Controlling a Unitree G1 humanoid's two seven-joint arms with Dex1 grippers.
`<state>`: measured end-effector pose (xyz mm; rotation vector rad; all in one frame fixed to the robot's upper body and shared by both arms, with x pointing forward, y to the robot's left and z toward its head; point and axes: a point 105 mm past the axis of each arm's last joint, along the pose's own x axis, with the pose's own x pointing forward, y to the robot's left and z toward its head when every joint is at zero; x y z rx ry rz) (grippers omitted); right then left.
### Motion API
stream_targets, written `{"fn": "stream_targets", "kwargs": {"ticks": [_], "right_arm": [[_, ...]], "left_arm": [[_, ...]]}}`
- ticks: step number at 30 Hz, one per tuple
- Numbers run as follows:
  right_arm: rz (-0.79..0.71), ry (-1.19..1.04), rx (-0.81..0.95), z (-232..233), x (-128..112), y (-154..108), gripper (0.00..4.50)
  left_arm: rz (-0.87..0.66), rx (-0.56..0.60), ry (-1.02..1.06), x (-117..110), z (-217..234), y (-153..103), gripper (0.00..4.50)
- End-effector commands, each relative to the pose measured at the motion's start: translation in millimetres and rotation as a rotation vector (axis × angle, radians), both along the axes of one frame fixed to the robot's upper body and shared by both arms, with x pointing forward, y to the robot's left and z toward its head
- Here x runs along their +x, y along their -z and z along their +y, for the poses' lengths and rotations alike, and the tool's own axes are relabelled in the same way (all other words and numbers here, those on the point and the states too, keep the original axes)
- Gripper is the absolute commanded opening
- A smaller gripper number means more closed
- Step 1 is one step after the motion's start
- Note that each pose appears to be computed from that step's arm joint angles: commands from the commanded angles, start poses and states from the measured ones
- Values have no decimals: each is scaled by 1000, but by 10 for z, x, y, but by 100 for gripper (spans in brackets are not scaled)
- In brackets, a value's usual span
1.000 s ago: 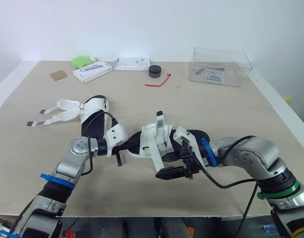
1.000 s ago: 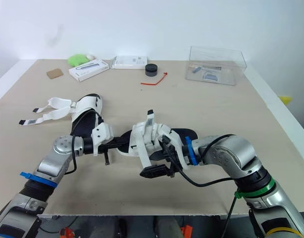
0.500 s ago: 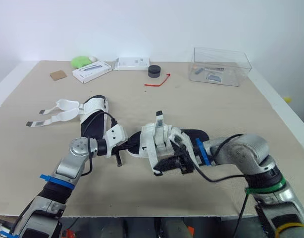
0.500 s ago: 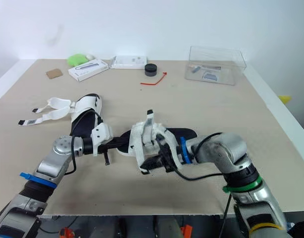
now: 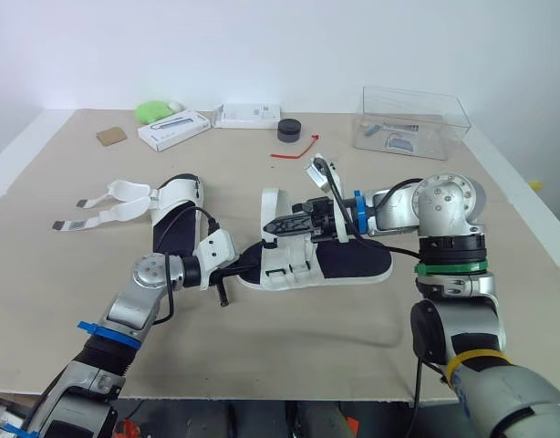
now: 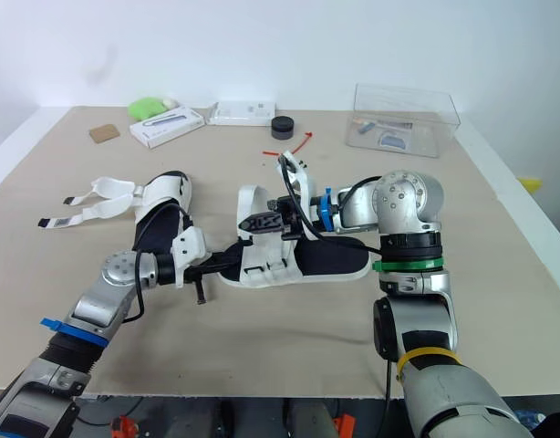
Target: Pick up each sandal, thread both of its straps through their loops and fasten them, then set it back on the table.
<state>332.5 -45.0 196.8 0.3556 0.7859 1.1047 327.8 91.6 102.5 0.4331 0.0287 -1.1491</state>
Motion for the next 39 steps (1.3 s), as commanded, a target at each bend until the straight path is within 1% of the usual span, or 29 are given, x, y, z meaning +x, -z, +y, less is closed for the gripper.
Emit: {"fn": "stream_targets", "kwargs": {"ticks": [1,5,12,19,21,25,30,39], "right_arm": [[1,-11,-14,-6,-9,-7,8],[35,-35,16,13,-41,-11,8],[76,-55,-16,-11,-151,171,8],[100,-25,-25,-29,-146,230,8],[103,-2,-13,-29,-109,207,8],[91,35,17,-21,-17,75,8],[96,53,30,-17,27,21,8],[136,30,3,-3,-86,220,8]], "left_arm": [[64,56,-45,-11,88,226,0],[65,59,-47,-19,99,237,0],[66,60,-48,-15,96,239,0],[65,68,-44,-5,98,246,0],[64,69,-42,1,95,244,0],[63,71,-40,8,101,243,0],[62,73,-36,11,100,247,0],[60,71,-38,13,95,249,0]]}}
